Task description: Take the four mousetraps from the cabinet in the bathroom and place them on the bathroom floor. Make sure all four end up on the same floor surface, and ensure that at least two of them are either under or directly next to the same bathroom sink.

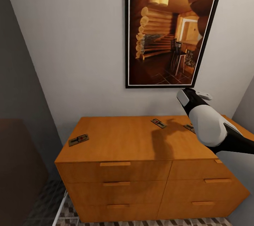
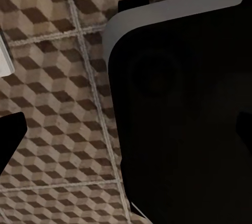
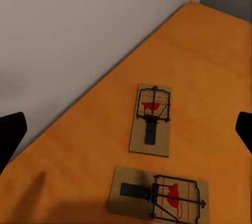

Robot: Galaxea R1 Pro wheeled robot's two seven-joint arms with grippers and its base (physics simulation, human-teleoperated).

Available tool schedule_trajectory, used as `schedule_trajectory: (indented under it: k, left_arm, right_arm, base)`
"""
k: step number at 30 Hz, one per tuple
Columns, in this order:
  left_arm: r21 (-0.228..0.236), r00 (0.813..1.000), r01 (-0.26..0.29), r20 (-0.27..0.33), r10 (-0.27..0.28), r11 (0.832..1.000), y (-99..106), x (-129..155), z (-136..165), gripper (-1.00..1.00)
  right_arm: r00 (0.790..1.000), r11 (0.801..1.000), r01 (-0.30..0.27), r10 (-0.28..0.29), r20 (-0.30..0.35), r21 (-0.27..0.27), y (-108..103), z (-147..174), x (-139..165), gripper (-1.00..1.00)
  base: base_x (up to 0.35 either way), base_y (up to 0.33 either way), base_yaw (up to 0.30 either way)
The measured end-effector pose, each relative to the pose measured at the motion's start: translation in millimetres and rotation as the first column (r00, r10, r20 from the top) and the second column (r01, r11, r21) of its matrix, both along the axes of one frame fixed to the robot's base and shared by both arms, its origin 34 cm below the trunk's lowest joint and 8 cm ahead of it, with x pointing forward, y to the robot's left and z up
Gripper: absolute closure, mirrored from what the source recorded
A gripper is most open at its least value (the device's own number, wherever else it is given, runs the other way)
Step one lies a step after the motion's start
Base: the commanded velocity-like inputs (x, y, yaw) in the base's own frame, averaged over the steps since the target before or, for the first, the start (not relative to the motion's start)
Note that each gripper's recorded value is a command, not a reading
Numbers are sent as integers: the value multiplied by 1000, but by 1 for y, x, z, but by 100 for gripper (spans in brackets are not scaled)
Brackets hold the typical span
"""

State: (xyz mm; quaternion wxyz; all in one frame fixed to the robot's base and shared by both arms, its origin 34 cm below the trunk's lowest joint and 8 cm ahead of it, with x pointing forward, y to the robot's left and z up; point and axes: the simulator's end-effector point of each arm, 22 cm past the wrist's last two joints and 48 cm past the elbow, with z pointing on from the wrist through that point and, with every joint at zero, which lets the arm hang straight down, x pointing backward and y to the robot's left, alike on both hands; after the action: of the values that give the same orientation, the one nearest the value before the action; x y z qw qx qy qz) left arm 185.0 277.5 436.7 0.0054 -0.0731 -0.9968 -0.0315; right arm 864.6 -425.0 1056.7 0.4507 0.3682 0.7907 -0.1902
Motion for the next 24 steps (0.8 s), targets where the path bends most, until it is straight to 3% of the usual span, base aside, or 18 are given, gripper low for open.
schedule_trajectory:
  k: [9,24]
  left_arm:
    - [0,1000,0,0,0,1000,0,0,0,-100]
    - [1,1000,-1,1,1,1000,1,0,0,-100]
  right_arm:
    - [1000,1000,26,-26,0,-9,-5,1,-4,-100]
    - [995,994,102,-102,10,-32,-31,6,-15,-100]
  base:
    - [0,0,0]
    - [0,0,0]
